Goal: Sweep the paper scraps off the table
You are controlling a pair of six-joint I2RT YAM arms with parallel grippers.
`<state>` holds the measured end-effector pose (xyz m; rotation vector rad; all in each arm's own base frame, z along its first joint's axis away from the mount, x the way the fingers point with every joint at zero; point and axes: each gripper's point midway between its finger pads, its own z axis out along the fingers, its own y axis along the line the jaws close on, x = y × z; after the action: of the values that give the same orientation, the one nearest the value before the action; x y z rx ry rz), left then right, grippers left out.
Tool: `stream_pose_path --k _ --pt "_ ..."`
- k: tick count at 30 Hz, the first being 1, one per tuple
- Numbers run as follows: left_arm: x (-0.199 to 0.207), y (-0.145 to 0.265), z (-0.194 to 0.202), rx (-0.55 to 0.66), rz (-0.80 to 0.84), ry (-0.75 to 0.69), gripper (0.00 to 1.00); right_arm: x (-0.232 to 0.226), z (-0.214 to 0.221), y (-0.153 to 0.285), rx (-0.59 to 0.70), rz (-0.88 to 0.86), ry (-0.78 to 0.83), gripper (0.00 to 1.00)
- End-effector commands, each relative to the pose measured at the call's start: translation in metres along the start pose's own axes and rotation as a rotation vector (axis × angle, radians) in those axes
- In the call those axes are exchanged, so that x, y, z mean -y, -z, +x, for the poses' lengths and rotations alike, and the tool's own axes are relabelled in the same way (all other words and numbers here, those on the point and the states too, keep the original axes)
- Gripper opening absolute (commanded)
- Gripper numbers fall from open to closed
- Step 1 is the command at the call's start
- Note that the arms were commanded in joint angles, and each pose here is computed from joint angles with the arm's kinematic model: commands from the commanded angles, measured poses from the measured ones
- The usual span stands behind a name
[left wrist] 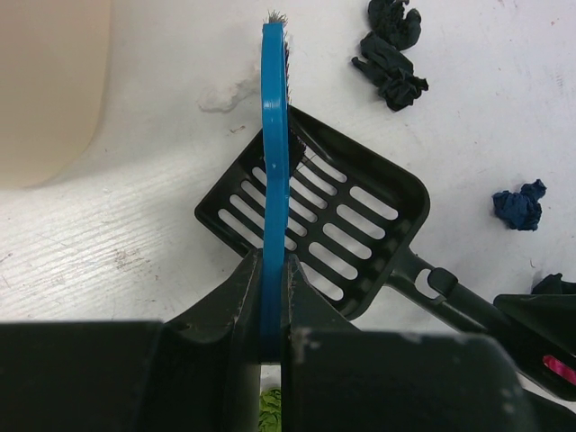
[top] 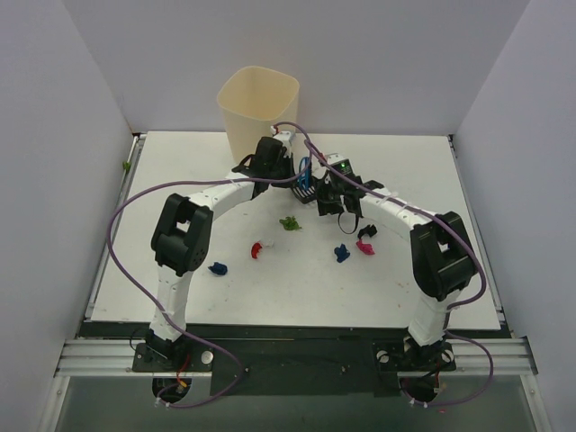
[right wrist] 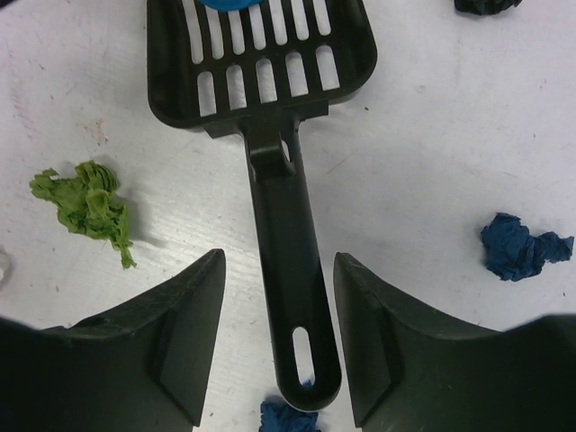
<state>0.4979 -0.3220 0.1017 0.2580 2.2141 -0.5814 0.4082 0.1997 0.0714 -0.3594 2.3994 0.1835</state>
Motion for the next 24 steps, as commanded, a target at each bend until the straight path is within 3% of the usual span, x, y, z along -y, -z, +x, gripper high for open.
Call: stream_pose_path --k 1,8,16,24 --pt "0.008 0.007 -0.012 0.009 0.021 -0.023 0.0 -0.002 -0.006 0.007 -0.008 -0.004 0.033 0.45" --pt "0.009 0.004 -0.008 0.001 0.028 -0.023 0.0 -0.003 -0.006 0.005 -0.01 -0.008 0.031 0.34" --pt "0.009 0.003 -0.008 -0.001 0.032 -0.026 0.0 -0.007 -0.005 -0.001 -0.023 -0.022 0.041 0.43" --pt "0.009 0.003 -0.008 -0.003 0.033 -0.026 0.0 -0.009 -0.007 -0.005 -0.033 -0.033 0.054 0.38"
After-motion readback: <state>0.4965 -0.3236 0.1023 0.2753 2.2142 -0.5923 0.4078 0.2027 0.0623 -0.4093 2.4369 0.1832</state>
